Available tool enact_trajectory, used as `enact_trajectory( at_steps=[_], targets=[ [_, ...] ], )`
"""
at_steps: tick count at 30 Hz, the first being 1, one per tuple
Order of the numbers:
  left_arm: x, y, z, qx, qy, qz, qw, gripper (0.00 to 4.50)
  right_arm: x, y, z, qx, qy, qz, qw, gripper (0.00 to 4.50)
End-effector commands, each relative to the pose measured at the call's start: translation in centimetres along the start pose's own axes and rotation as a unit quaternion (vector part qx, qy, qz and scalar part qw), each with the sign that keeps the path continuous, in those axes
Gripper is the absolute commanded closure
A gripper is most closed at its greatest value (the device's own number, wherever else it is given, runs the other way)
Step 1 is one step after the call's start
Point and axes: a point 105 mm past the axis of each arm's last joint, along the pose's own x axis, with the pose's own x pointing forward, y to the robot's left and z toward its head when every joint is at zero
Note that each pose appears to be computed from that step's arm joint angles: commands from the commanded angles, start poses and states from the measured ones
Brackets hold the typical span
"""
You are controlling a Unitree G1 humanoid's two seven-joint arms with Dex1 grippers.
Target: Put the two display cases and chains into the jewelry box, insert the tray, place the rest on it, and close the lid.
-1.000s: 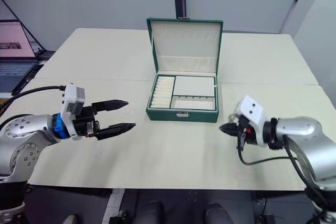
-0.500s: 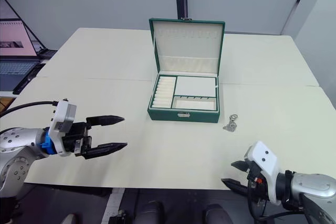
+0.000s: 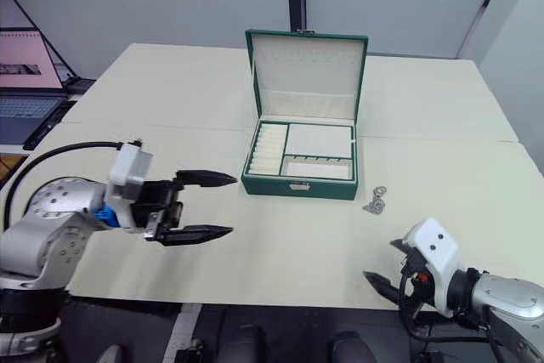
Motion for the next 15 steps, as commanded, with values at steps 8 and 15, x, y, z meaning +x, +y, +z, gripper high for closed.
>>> enact_trajectory(
  at_steps=[8, 15],
  targets=[
    [0.2, 1.0, 0.2, 0.016, 0.002, 0.002, 1.000, 0.00, 3.6, -4.4, 1.4, -0.009, -0.050, -0.120, 0.992, 0.03],
    [-0.1, 1.4, 0.3, 0.021, 0.004, 0.018, 1.000, 0.00, 6.6, -7.0, 1.8, -0.014, -0.061, -0.162, 0.985, 0.03]
  ],
)
